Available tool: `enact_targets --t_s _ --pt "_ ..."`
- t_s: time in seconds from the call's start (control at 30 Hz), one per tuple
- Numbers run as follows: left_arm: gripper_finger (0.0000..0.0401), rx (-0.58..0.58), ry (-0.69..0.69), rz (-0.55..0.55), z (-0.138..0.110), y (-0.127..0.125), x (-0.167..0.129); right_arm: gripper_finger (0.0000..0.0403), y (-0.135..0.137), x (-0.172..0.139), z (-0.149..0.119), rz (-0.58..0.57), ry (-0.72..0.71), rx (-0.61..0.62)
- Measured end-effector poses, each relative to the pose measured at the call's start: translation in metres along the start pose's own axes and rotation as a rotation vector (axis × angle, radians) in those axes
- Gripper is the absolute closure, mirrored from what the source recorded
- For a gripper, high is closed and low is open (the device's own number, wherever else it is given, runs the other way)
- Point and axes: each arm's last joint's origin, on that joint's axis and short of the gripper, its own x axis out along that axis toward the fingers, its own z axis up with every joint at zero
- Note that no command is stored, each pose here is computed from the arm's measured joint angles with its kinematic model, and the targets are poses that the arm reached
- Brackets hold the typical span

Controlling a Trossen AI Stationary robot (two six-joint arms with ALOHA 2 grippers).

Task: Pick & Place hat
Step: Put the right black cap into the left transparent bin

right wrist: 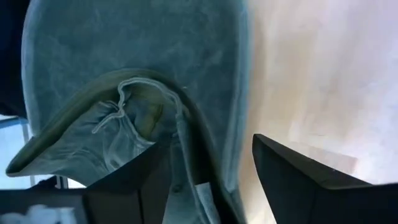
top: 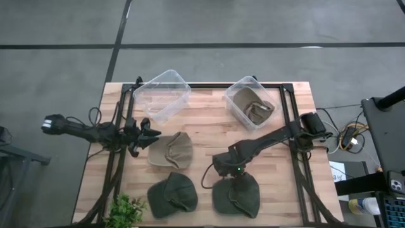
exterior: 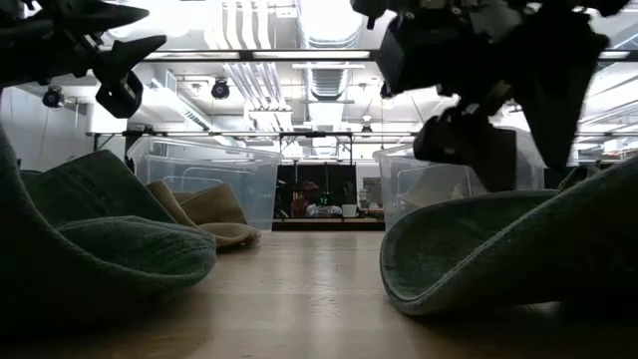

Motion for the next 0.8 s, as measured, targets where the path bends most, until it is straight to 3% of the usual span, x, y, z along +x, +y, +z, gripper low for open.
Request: enact_targets --t_s 0.33,0.47,0.63,0.8 --pt "0.0263 -0.011 -0.002 -0.005 -0.001 0.000 0.004 0.0227 -0.002 0.020 0.003 -0.012 0.032 -0.009" --pt "0.0263 -0.039 0.009 0.001 -0.003 0.000 0.005 0.0274 -0.006 0.029 0.003 -0.018 0.056 -0.009" --pt "0.0263 -0.054 0.013 0.005 -0.003 0.000 0.005 0.0370 -0.008 0.034 0.003 -0.011 0.077 -0.022" --pt "0.0263 -0.055 -0.002 0.011 -0.002 0.000 0.005 0.0389 -0.005 0.027 0.003 -0.006 0.065 -0.038"
